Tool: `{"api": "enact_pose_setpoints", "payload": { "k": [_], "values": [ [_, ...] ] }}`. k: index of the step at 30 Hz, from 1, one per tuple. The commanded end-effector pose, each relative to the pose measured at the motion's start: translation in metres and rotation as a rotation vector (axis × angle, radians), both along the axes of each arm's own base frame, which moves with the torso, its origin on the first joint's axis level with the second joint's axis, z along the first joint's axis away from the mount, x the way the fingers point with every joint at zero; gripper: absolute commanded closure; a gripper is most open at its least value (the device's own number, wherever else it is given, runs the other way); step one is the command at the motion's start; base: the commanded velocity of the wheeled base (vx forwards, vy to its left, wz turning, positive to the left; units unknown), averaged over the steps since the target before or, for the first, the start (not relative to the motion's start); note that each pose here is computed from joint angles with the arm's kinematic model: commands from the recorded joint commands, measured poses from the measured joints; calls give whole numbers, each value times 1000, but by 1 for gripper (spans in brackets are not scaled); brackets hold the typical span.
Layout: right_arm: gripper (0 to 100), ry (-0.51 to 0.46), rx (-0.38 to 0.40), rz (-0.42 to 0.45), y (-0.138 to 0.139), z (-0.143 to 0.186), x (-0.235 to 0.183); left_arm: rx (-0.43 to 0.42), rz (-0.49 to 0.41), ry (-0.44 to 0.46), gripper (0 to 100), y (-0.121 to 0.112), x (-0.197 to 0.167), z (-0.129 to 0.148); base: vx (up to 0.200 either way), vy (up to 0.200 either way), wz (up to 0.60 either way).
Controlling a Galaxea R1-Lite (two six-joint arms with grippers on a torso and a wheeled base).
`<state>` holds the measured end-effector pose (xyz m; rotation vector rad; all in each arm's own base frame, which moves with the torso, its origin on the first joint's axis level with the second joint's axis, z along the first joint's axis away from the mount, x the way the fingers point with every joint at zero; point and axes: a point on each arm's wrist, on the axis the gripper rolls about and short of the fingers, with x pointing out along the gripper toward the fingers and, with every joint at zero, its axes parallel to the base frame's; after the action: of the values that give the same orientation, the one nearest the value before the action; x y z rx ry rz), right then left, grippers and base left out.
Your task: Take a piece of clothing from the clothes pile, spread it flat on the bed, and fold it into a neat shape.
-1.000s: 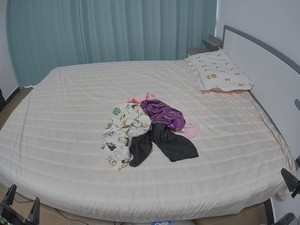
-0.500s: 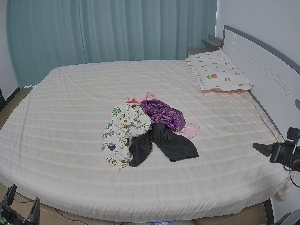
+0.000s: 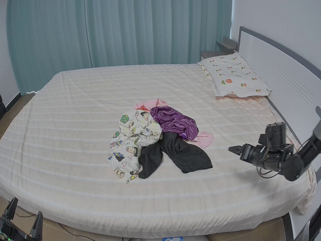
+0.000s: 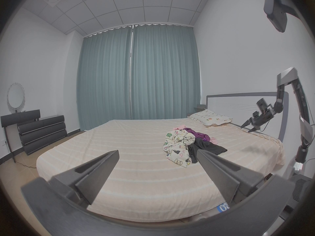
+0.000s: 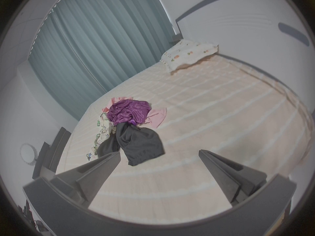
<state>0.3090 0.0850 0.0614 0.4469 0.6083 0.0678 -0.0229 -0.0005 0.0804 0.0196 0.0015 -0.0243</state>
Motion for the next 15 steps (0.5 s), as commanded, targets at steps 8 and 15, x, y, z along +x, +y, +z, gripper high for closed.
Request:
{"api": "enact_pose_setpoints", "payload": {
  "k": [8,15],
  "values": [
    [0,50,40,69,78,-95,63,0,-2,7,0,0,1,-5,0,0,0],
    [0,65,32,64,86,-115,84,-1,0,9,0,0,1,-5,0,0,0]
  ]
}}
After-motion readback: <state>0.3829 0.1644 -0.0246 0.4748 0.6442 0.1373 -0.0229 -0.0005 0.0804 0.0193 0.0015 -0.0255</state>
